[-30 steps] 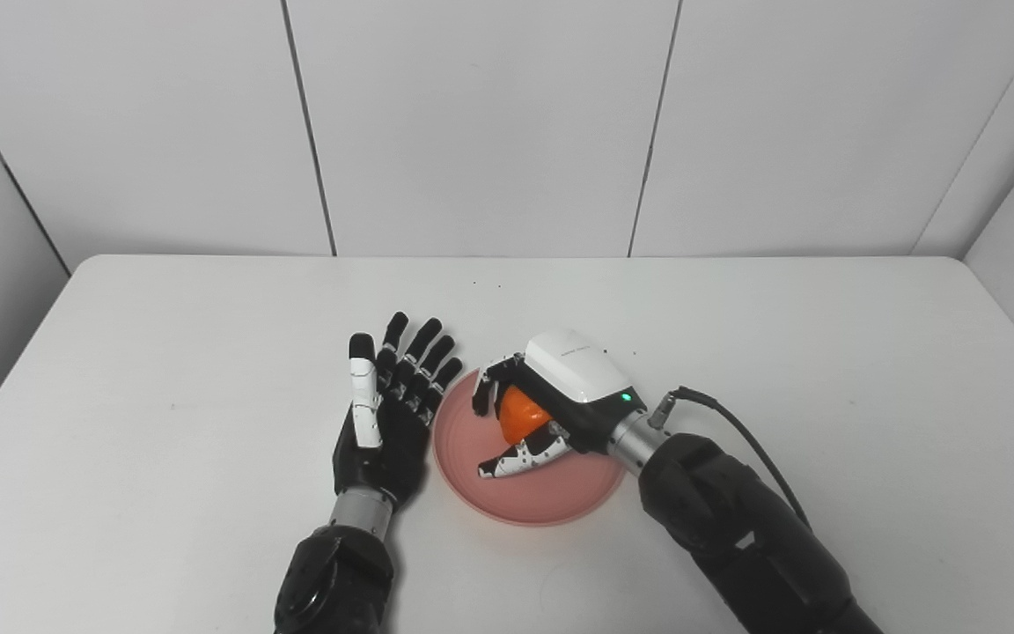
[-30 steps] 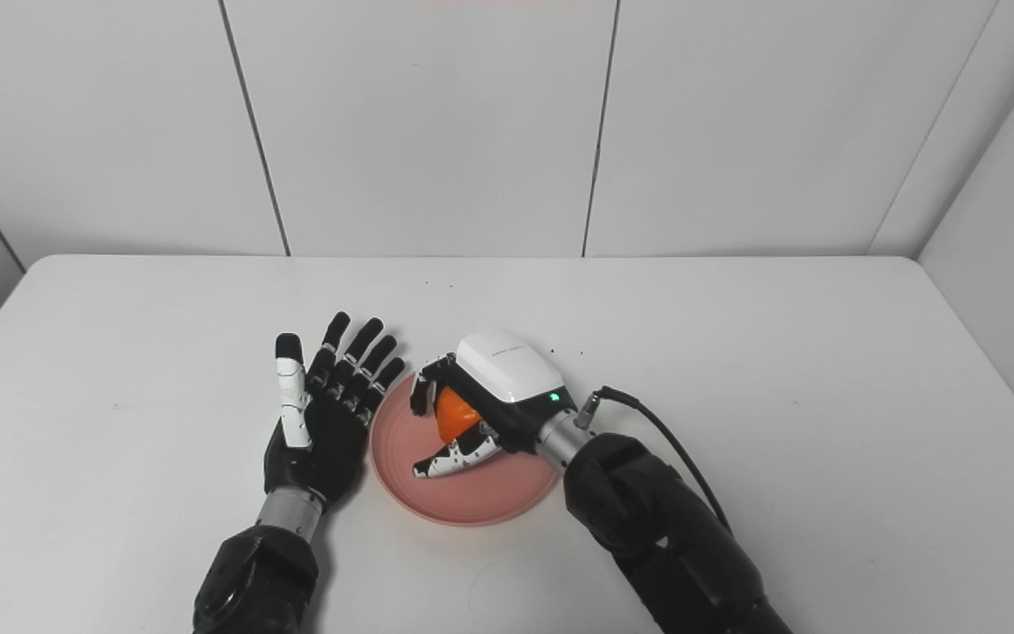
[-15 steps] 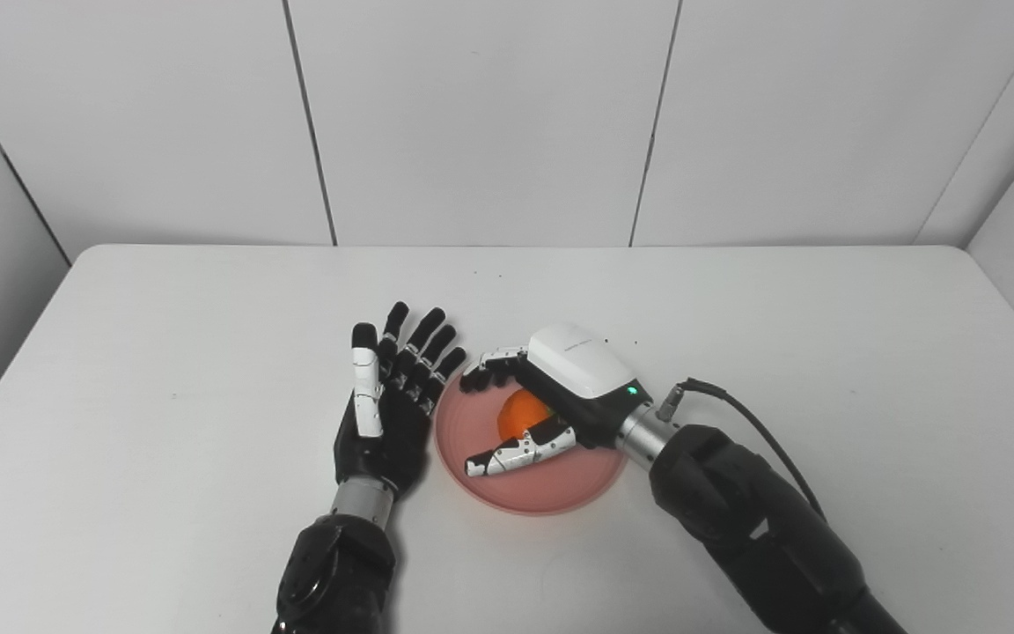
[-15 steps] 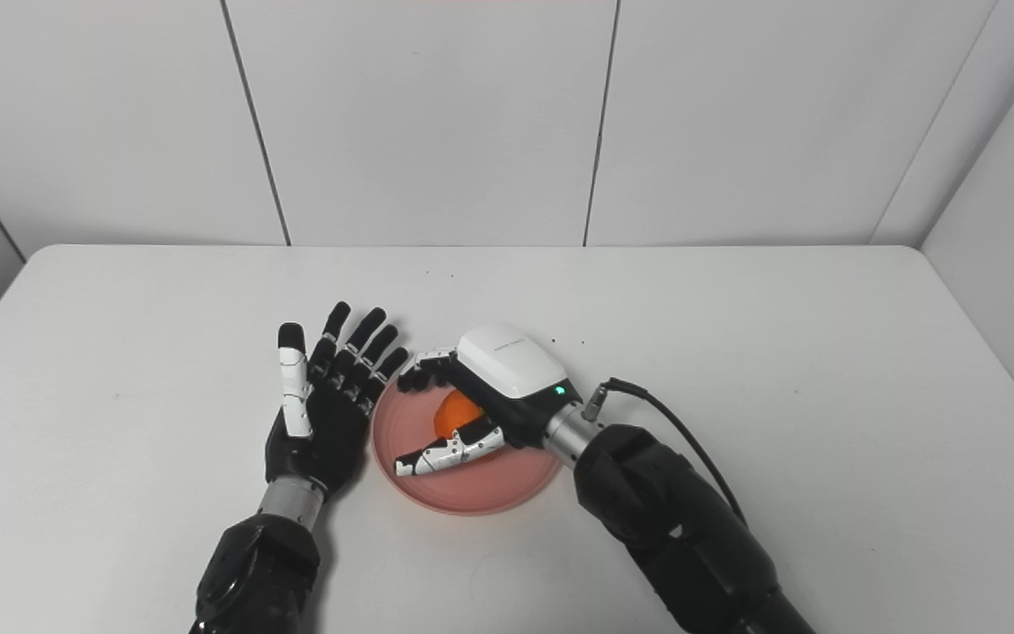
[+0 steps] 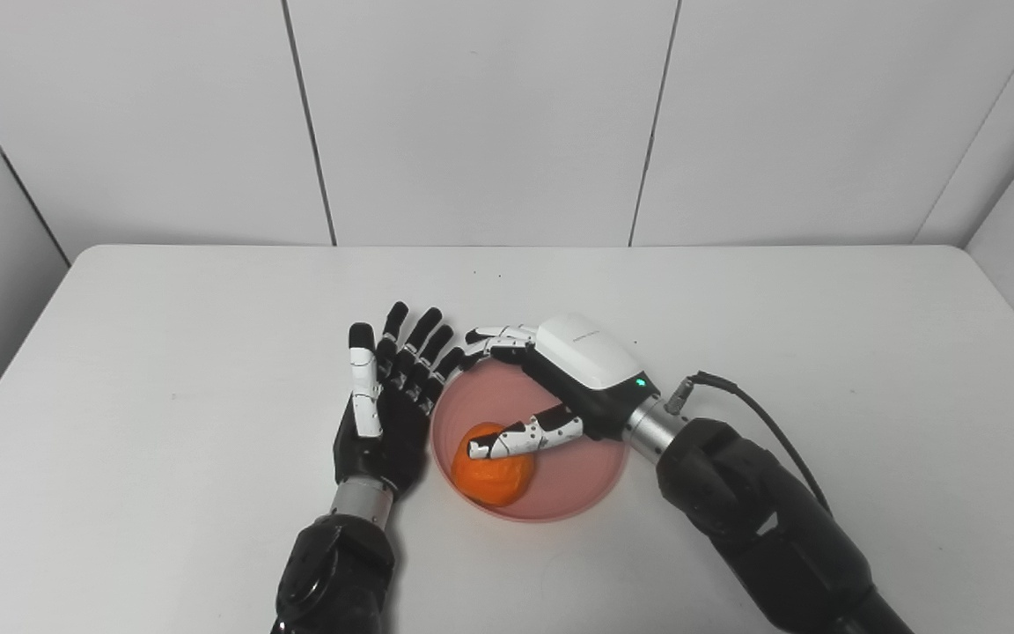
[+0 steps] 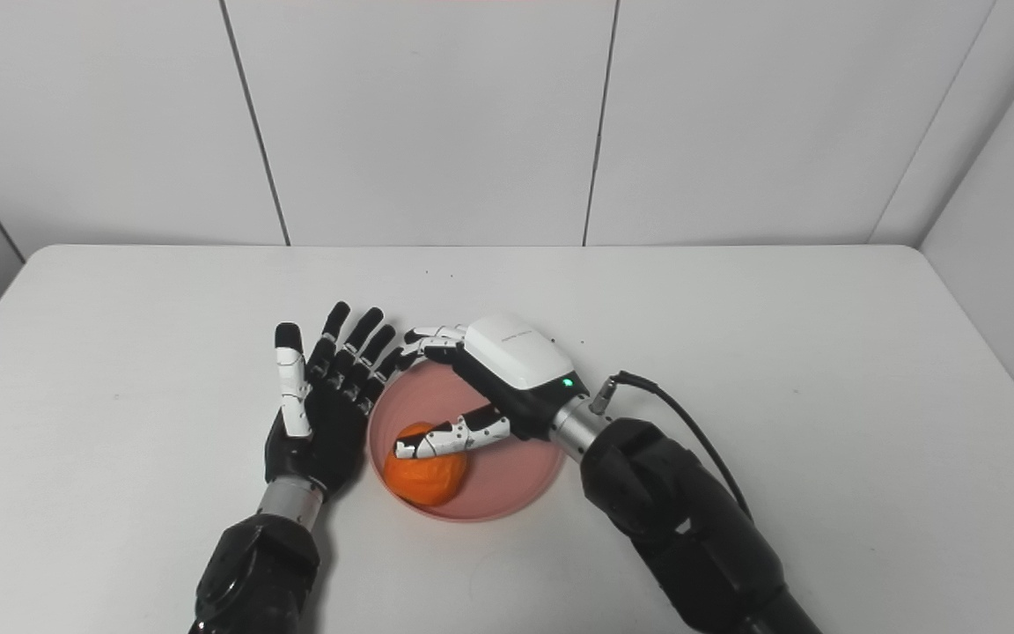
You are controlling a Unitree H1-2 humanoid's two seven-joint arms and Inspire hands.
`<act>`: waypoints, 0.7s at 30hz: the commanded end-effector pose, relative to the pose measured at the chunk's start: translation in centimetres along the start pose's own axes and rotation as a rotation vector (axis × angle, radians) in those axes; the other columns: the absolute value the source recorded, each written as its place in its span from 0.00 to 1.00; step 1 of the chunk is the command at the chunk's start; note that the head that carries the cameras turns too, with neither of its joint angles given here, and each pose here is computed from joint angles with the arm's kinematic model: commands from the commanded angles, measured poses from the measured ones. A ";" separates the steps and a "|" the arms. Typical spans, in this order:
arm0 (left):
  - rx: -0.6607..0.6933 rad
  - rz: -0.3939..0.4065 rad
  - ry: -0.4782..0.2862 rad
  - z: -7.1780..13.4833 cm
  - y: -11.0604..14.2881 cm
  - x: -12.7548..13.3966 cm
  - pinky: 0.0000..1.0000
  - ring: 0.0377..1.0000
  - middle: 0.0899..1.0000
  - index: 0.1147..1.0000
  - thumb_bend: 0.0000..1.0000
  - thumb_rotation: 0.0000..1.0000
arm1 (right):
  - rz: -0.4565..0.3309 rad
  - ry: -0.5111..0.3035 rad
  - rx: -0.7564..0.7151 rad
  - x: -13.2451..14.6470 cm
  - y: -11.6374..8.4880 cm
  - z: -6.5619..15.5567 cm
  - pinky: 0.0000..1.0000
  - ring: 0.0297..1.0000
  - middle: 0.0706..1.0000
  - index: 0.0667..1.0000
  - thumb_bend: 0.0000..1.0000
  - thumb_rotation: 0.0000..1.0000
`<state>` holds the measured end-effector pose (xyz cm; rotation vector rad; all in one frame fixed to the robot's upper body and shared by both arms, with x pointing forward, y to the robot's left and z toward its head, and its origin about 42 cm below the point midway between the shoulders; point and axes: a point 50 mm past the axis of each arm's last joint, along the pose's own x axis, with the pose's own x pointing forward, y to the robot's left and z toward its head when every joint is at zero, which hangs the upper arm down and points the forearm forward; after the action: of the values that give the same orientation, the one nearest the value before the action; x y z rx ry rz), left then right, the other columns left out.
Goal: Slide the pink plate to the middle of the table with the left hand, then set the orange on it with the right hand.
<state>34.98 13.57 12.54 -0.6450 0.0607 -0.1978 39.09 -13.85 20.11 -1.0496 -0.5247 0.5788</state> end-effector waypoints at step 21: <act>-0.021 0.113 0.119 -2.2 1.7 -1.2 0.95 0.90 0.88 1.00 0.87 0.78 | -0.327 -0.050 0.276 -0.2 -6.6 -0.3 0.76 0.82 0.80 0.73 0.85 0.93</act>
<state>35.01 13.75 12.55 -0.6465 0.0586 -0.1910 40.14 -16.55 24.71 -0.7622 -0.5935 0.4159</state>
